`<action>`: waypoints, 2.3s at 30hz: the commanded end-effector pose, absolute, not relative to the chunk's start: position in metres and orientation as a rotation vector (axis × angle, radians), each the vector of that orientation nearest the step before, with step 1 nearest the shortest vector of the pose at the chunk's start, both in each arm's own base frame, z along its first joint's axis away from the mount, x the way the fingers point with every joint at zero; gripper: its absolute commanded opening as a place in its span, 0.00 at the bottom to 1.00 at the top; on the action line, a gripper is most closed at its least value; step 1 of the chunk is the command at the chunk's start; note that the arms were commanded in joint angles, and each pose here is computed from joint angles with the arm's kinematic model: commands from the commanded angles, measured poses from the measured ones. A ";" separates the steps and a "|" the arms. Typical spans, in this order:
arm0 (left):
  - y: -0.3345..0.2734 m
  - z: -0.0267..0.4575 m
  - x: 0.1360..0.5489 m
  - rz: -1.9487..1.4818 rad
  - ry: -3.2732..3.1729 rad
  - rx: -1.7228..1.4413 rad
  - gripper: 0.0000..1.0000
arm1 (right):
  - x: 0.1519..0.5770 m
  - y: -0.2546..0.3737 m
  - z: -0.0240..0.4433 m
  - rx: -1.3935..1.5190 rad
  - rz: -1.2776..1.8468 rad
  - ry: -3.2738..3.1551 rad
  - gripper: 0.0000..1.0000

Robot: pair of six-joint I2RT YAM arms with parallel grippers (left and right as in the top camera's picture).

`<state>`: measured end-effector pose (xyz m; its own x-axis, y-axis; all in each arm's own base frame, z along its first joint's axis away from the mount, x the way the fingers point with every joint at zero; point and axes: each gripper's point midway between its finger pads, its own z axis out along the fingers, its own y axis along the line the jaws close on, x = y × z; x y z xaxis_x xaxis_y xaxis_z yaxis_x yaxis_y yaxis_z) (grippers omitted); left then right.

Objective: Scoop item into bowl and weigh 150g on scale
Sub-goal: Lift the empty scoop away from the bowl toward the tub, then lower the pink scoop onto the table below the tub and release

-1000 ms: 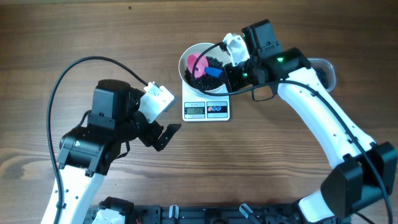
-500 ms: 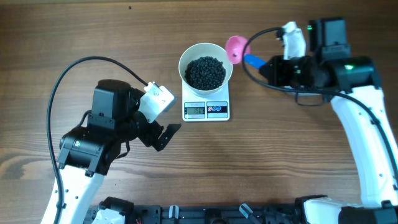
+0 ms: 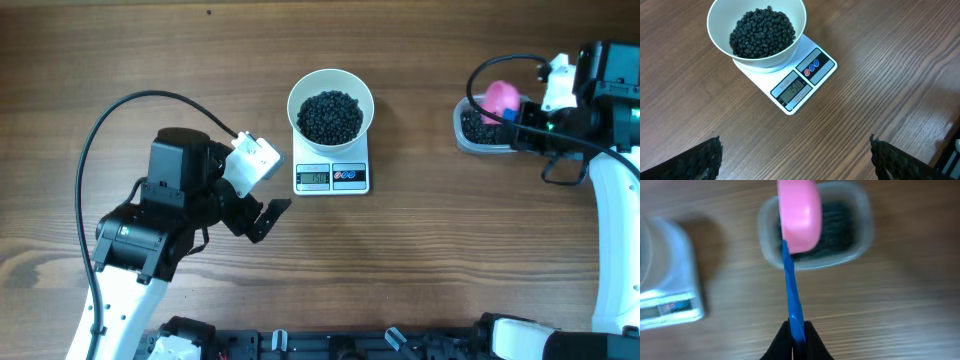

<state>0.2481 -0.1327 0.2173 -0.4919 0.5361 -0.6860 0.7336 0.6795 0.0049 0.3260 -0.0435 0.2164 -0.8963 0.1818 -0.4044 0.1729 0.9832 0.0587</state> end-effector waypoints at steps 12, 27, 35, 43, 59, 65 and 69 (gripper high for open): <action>-0.133 0.225 0.250 -0.384 2.200 0.957 1.00 | 0.327 -0.061 0.260 -0.004 -0.779 2.550 0.04; -0.133 0.225 0.250 -0.384 2.201 0.956 1.00 | 0.211 0.066 0.232 0.715 0.612 2.844 0.04; -0.133 0.225 0.250 -0.384 2.200 0.957 1.00 | 0.159 0.095 0.146 0.685 0.855 3.133 0.04; -0.133 0.225 0.250 -0.384 2.201 0.957 1.00 | 0.188 0.080 0.119 0.959 0.781 2.983 0.04; -0.133 0.225 0.250 -0.384 2.201 0.957 1.00 | 0.183 0.018 0.102 1.303 0.358 2.881 1.00; -0.133 0.225 0.250 -0.384 2.201 0.957 1.00 | 0.256 -0.027 0.113 1.321 0.202 2.481 1.00; -0.133 0.225 0.250 -0.384 2.201 0.957 1.00 | 0.340 -0.019 0.165 1.114 0.491 2.174 1.00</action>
